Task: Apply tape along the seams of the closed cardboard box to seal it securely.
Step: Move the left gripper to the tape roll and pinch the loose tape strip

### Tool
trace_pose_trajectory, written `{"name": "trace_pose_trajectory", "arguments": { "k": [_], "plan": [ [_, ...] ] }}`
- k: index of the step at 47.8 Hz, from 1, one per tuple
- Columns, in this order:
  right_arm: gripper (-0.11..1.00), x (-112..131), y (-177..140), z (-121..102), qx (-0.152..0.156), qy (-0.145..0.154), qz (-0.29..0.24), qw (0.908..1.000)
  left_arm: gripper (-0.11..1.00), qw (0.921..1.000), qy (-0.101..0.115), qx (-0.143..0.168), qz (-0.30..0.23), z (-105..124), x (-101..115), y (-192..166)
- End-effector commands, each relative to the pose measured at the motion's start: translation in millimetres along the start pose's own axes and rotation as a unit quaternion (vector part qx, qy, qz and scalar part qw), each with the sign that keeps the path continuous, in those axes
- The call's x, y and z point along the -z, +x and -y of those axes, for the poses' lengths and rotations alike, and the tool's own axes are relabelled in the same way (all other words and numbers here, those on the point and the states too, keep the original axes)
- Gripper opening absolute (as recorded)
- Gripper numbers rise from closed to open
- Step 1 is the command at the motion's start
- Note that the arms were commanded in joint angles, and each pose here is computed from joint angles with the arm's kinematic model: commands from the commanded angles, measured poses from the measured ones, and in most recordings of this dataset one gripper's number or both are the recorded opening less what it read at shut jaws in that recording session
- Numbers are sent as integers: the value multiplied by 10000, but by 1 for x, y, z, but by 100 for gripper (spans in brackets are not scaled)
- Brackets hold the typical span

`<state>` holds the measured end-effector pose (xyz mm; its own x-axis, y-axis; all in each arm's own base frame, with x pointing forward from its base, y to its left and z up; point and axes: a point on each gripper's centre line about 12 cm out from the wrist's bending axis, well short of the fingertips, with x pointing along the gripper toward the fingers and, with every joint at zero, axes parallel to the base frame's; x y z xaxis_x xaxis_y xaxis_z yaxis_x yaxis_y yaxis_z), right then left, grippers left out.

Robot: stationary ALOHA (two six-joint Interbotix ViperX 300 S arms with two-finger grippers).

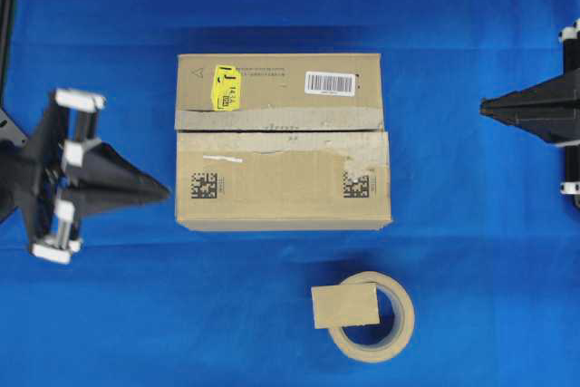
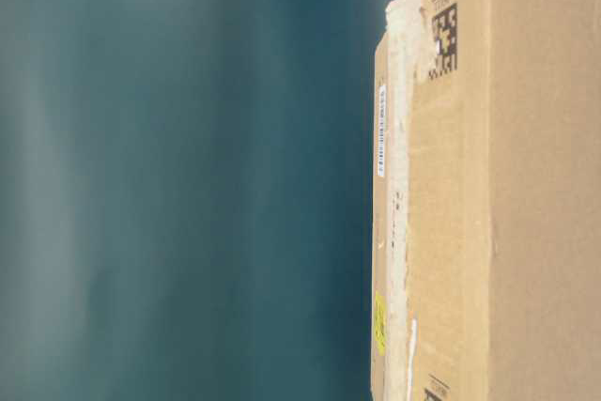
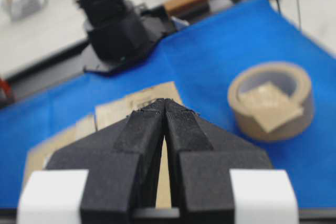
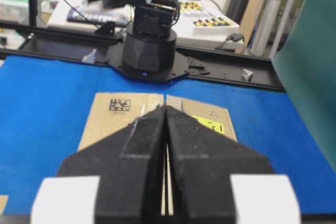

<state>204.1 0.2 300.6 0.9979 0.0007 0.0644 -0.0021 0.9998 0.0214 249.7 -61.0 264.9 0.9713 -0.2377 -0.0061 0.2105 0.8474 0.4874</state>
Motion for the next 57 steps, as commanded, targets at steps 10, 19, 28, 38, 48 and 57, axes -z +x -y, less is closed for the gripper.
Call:
{"name": "trace_pose_trajectory", "arguments": {
  "k": [10,19,28,38,48,57],
  "plan": [
    [0,-12,4,-1,-10,0,222,9998,44,9701,2306,754,76,41,-6,45],
    [0,-13,4,-1,-14,-53,299,9995,52,9417,3123,1221,-292,66,24,86],
    [0,-13,4,-1,-18,-75,299,9995,51,9317,3264,1509,-515,84,44,123],
    [0,-12,4,-1,-18,-83,291,9995,51,9195,3393,1824,-784,100,65,151],
    [0,-10,5,-1,-19,-90,245,9997,51,9110,3523,1937,-915,109,86,174],
    [0,-9,6,-2,-42,-96,214,9997,51,8998,3759,2006,-938,115,99,189]
  ]
}}
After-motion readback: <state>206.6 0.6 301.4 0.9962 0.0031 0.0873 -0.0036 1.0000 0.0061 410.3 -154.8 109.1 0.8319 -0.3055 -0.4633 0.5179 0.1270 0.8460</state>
